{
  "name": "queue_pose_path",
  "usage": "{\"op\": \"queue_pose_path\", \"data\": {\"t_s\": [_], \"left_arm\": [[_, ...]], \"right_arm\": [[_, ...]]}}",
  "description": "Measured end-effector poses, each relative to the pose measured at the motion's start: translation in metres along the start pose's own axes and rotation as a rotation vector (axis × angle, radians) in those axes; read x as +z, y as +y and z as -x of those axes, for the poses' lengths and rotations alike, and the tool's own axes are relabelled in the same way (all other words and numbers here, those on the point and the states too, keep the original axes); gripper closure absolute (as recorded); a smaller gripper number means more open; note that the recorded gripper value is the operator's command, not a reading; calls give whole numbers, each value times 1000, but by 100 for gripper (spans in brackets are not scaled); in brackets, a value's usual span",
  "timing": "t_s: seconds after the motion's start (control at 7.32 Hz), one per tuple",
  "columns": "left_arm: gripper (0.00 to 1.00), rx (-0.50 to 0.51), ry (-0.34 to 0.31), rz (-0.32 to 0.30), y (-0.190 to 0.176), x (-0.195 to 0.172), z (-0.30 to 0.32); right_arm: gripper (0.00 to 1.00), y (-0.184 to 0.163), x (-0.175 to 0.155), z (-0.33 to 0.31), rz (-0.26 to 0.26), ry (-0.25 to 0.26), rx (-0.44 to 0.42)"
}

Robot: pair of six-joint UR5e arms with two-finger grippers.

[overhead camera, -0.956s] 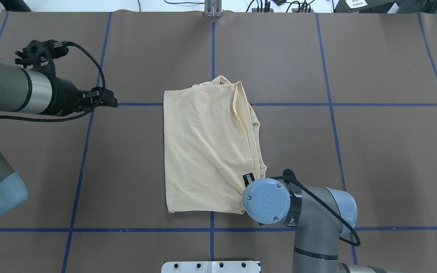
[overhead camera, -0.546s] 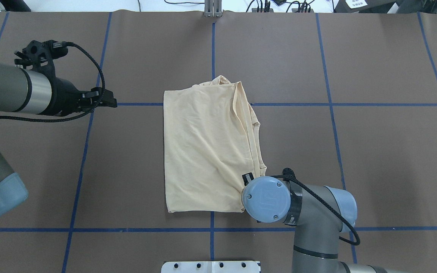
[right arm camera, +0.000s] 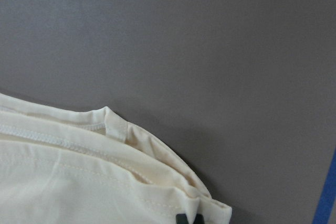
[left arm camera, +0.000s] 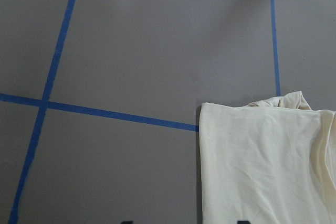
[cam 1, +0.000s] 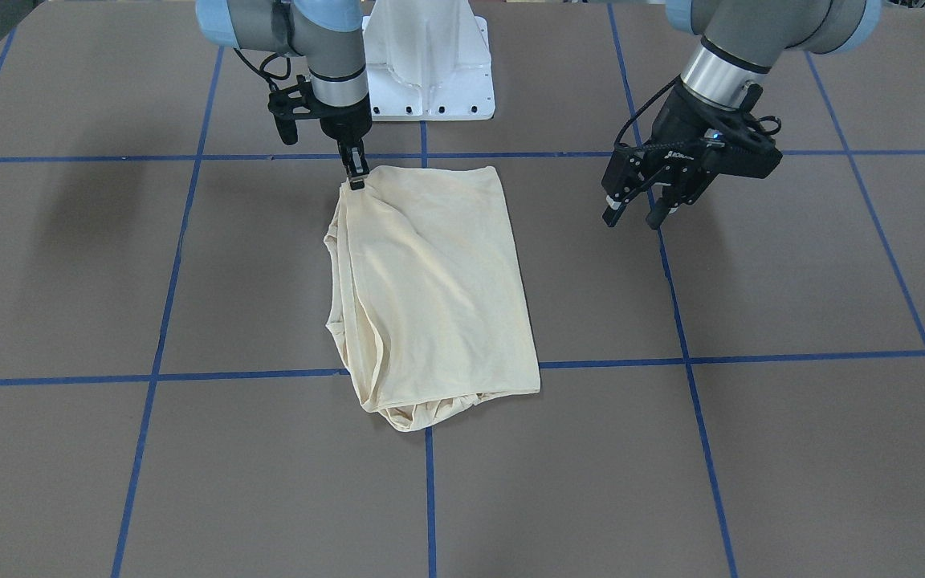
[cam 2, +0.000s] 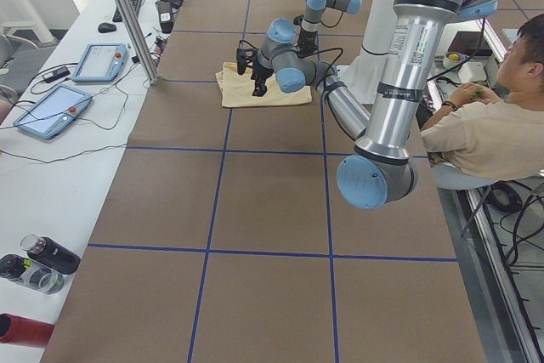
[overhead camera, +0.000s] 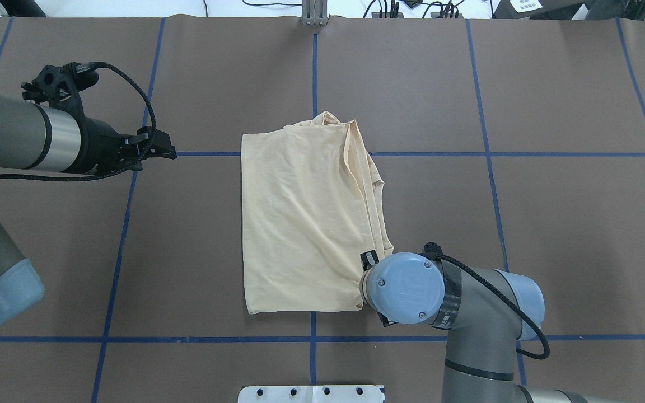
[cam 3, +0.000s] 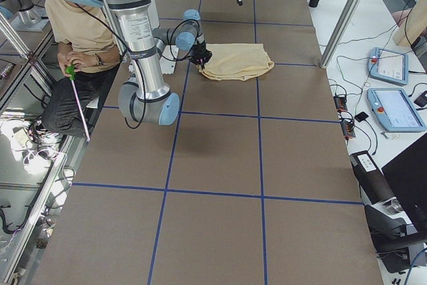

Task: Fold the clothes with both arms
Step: 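Move the left gripper toward the shirt's side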

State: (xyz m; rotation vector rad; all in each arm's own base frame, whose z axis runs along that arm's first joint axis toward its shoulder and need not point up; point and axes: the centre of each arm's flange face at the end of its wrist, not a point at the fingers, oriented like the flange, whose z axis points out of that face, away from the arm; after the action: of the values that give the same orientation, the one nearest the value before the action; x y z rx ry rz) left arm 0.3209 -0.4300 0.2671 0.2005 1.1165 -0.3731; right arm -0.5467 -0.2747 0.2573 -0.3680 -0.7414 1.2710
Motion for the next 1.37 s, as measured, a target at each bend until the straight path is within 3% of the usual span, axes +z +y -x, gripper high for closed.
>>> {"op": "queue_pose_path", "data": {"t_s": [0.41,0.68,0.82,0.96,1.37], "left_arm": [[16,-159,29,48,29,7,-21],[12,-208,40,53,45,13,-33],[11,-216,41,49,50,16,-36],[11,-220,42,48,52,17,-37],[11,-224,40,43,53,18,-37]], "right_arm": [[100,3,-10,-12,-17,25,-15],[98,11,-4,-28,-27,45,-41],[63,11,-1,-30,-33,48,-46],[46,10,0,-30,-37,48,-45],[35,7,11,-25,-79,9,-43]]}}
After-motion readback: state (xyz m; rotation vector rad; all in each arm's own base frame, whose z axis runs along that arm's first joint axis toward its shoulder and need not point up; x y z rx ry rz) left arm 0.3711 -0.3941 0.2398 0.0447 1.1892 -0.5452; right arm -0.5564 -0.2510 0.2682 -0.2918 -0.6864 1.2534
